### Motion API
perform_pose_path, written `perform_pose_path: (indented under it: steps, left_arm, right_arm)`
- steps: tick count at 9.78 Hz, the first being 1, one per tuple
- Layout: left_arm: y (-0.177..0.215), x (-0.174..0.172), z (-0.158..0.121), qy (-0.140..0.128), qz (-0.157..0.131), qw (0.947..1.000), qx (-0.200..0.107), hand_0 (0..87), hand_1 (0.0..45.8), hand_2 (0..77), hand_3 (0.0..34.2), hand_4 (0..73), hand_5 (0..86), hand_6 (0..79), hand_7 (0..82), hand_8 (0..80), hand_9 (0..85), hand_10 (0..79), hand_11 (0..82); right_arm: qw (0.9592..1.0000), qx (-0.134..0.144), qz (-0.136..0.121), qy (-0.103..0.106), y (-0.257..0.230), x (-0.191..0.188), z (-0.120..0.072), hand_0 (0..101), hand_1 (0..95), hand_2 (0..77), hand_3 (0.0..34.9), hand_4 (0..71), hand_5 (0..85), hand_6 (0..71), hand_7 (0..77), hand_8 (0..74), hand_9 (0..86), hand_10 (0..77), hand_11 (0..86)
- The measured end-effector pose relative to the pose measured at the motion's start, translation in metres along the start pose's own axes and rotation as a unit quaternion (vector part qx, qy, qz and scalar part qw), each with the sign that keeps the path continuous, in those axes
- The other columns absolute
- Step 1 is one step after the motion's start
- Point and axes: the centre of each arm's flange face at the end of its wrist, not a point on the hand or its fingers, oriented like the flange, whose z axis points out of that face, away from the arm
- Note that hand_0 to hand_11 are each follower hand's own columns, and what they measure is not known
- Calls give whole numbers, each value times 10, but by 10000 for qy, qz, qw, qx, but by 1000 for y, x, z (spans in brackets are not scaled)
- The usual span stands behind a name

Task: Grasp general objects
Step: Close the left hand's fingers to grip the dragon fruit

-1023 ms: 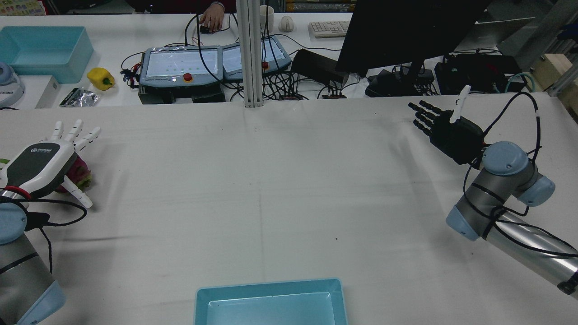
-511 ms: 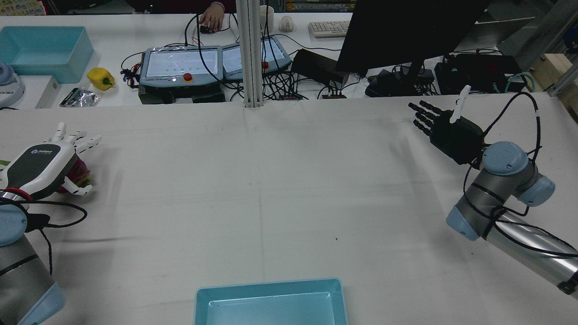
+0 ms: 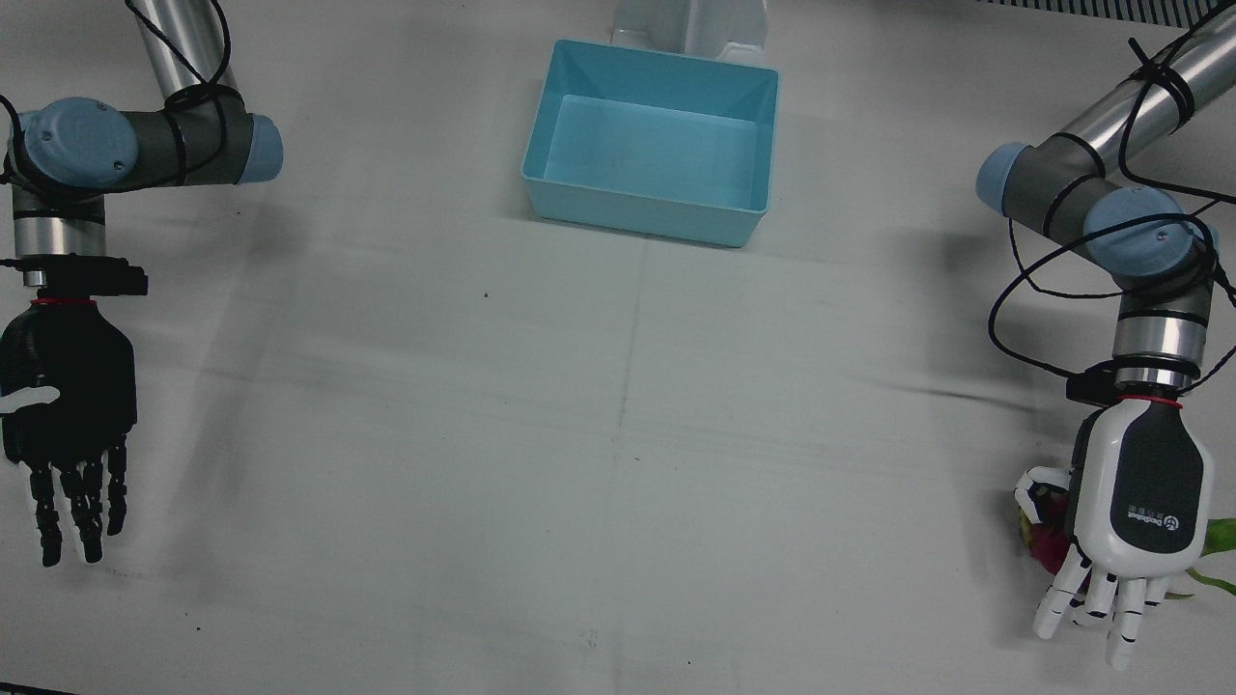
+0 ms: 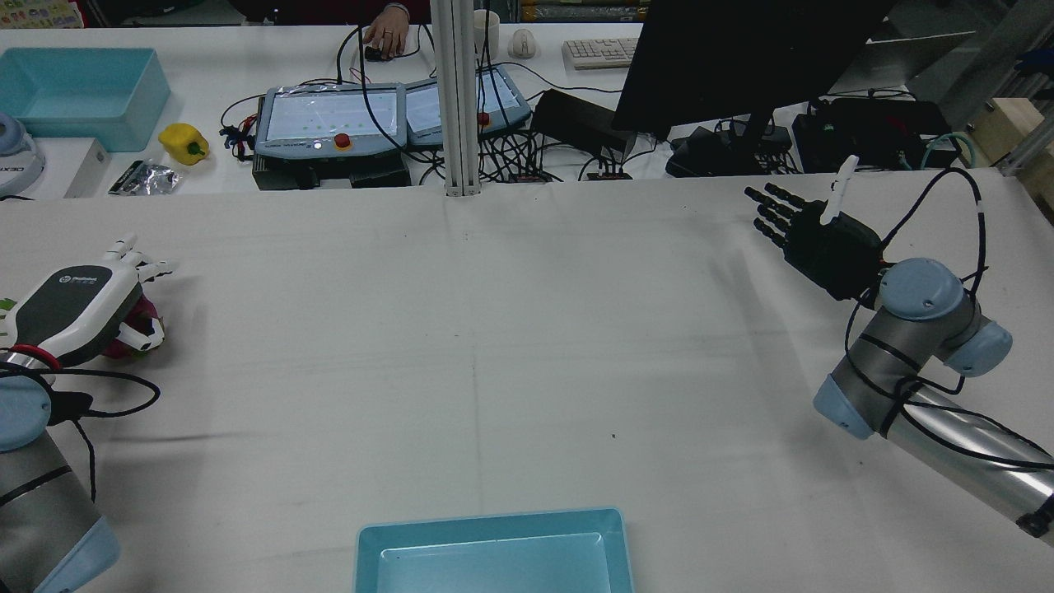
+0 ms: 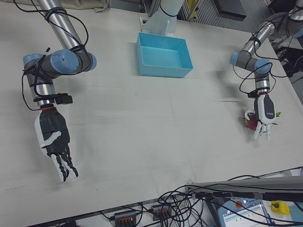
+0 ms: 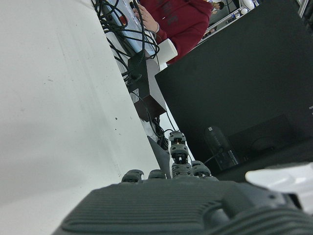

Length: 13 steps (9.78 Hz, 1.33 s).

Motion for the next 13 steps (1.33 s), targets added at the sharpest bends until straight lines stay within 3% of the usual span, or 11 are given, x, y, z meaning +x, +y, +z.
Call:
perform_pose_path:
  steps: [1,2,3,4,6,7,8,9,12,13]
  left_arm:
    - [0,0,0,3,-3,10000,-6,411,0,671,44,82,114,22,409,27,38,229,256]
    - [0,0,0,-1,-5,10000,-10,411,0,671,44,82,114,22,409,27,38,229,256]
    - [0,2,-1,-19,1,10000,-16,438,0,665,90,0,54,16,305,16,22,229,131]
    - [1,3,-1,-60,24,10000,-29,437,0,665,122,0,33,11,71,16,22,229,27]
    - [-1,8,-5,-197,103,9997,-49,437,0,665,199,0,27,11,22,16,16,224,22]
    - [-3,15,-8,-220,99,9997,-68,427,0,562,236,0,22,11,22,16,22,224,22]
    - [-7,26,-11,-192,28,9998,-68,427,0,562,236,0,22,11,22,16,22,224,22]
    - [-11,38,-14,-139,-86,9999,-55,426,0,0,285,0,22,11,16,11,16,224,16]
    - [-15,47,-19,-111,-162,9998,-49,443,0,11,302,0,22,11,16,11,16,224,16]
    - [-13,39,-18,-157,-101,9998,-48,465,0,11,291,0,22,11,16,11,16,224,16]
  right_arm:
    - [10000,0,0,0,0,0,0,0,65,16,0,0,0,0,0,0,11,0,5]
    - [10000,1,0,-1,0,0,0,0,65,16,0,0,0,0,0,0,11,0,5]
    - [10000,1,0,-1,0,0,0,0,65,16,0,0,0,0,0,0,11,0,5]
    - [10000,1,0,-1,0,0,0,0,65,16,0,0,0,0,0,0,11,0,5]
    - [10000,1,0,0,0,0,0,0,65,16,0,0,0,0,0,0,11,0,5]
    - [10000,0,0,0,0,0,0,0,65,16,0,0,0,0,0,0,11,0,5]
    - [10000,0,0,0,0,0,0,0,65,16,0,0,0,0,0,0,11,0,5]
    - [10000,0,0,0,0,0,0,0,65,16,0,0,0,0,0,0,11,0,5]
    - [10000,0,0,0,0,0,0,0,65,16,0,0,0,0,0,0,11,0,5]
    - [10000,0,0,0,0,0,0,0,65,16,0,0,0,0,0,0,11,0,5]
